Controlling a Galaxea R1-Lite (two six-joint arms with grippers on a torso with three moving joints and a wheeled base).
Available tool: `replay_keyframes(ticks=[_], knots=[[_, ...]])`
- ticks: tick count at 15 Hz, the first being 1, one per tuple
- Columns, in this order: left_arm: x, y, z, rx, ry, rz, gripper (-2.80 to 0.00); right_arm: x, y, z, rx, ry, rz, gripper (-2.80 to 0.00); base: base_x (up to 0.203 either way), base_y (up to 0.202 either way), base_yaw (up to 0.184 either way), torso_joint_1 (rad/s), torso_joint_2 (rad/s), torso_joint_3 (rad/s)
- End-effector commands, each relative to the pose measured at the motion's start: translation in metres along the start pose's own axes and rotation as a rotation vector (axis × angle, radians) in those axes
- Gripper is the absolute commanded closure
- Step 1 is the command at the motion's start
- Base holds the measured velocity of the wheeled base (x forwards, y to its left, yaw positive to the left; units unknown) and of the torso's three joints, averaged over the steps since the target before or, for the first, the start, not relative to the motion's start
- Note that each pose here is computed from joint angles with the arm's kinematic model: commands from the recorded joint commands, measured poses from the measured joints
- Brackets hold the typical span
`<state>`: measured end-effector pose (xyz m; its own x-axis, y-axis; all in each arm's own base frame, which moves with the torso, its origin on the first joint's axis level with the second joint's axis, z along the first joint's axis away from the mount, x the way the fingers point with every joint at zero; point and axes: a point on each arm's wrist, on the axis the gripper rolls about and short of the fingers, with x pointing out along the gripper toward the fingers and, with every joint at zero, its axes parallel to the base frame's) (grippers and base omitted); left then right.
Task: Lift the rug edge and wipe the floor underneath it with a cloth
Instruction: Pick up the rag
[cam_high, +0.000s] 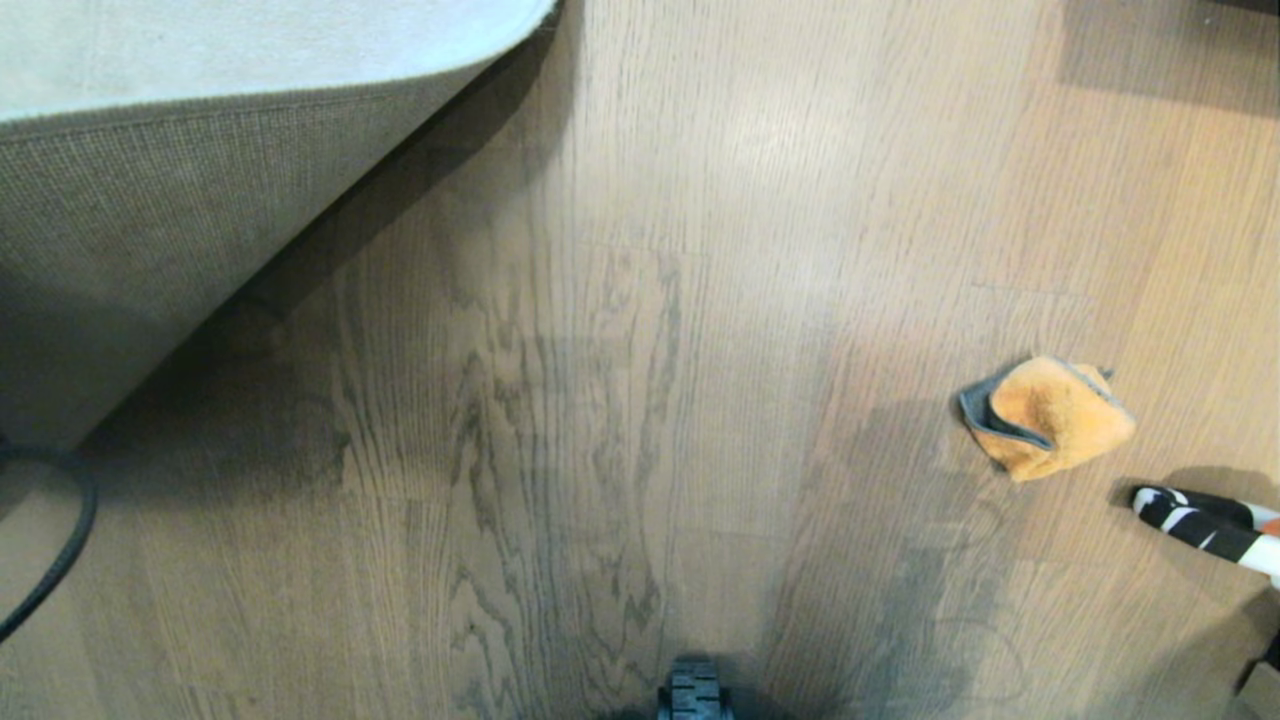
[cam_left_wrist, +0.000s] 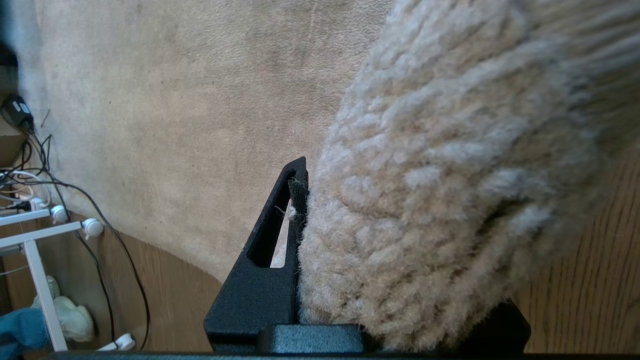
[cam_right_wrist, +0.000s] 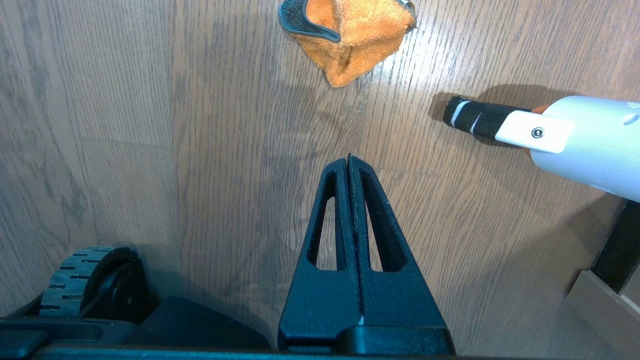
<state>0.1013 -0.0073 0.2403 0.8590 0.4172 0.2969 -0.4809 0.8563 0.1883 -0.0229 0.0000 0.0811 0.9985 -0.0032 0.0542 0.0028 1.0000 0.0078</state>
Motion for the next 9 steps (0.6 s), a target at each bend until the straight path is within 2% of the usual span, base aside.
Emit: replay_keyframes(ticks=[1, 3, 4, 9], knots=[[0.005, -0.001, -0.001, 0.009, 0.006, 0.017, 0.0, 0.0, 0.0, 0.0, 0.0, 0.0, 0.0, 0.0, 0.0, 0.0, 0.0, 0.0, 0.0, 0.0], [0.012, 0.003, -0.005, 0.022, 0.005, 0.031, 0.0, 0.0, 0.0, 0.0, 0.0, 0.001, -0.001, 0.0, 0.0, 0.0, 0.0, 0.0, 0.0, 0.0], [0.013, 0.004, -0.006, 0.015, -0.011, -0.007, 0.0, 0.0, 0.0, 0.0, 0.0, 0.001, 0.002, 0.0, 0.0, 0.0, 0.0, 0.0, 0.0, 0.0], [0.015, 0.007, -0.008, 0.002, -0.009, -0.003, 0.0, 0.0, 0.0, 0.0, 0.0, 0.001, 0.001, 0.0, 0.0, 0.0, 0.0, 0.0, 0.0, 0.0]])
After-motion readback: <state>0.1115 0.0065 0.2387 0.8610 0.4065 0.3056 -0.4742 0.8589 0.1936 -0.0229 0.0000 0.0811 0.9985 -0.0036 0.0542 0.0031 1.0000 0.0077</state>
